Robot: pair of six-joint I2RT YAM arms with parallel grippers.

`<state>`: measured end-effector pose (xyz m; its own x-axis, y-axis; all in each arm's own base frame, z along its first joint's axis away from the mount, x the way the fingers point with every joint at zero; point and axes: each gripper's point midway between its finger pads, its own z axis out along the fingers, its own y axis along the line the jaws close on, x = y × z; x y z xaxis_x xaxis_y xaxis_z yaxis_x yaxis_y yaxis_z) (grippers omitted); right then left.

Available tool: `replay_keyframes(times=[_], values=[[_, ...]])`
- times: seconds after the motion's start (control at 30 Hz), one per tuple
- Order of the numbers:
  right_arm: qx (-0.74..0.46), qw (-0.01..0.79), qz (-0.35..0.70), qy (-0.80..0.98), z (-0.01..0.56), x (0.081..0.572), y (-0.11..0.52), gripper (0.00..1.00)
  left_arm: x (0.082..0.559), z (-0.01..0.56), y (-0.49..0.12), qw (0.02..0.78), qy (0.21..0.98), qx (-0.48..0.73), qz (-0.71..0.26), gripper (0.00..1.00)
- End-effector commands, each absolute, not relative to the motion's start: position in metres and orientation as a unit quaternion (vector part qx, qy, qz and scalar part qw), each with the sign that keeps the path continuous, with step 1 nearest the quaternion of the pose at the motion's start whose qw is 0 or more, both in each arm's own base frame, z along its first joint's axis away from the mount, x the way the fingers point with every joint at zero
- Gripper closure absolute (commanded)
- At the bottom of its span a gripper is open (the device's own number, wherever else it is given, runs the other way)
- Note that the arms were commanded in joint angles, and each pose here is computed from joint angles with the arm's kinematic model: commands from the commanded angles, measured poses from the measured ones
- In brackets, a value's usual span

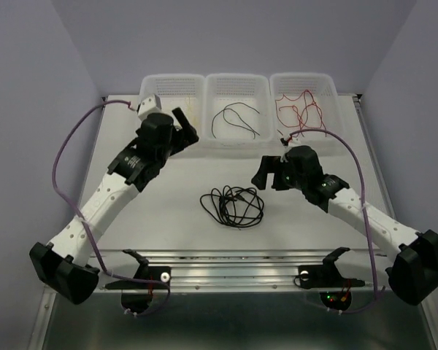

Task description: Untangle the cables

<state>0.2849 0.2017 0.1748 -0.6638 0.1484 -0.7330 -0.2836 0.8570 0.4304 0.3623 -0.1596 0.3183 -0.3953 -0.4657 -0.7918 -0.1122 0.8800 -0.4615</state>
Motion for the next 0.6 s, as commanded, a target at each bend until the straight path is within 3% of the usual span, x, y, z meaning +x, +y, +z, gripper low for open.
replay_keyframes(times=[0.0,0.07,0.23,0.33,0.57], values=[[0.010,0.383,0.203,0.901,0.131,0.283,0.202,0.00,0.315,0.223,-0.174,0.436,0.850,-0.210,-0.206,0.01],[0.033,0.372,0.162,0.913,0.107,0.287,0.198,0.00,0.278,0.172,-0.181,0.391,0.871,-0.205,-0.216,0.01],[0.041,0.372,0.113,0.920,0.076,0.301,0.198,0.00,0.245,0.140,-0.196,0.350,0.883,-0.204,-0.238,0.01],[0.038,0.369,0.107,0.922,0.067,0.310,0.207,0.05,0.239,0.132,-0.200,0.345,0.887,-0.201,-0.232,0.01],[0.036,0.346,0.081,0.934,0.038,0.305,0.208,0.41,0.241,0.126,-0.205,0.343,0.889,-0.201,-0.227,0.01]])
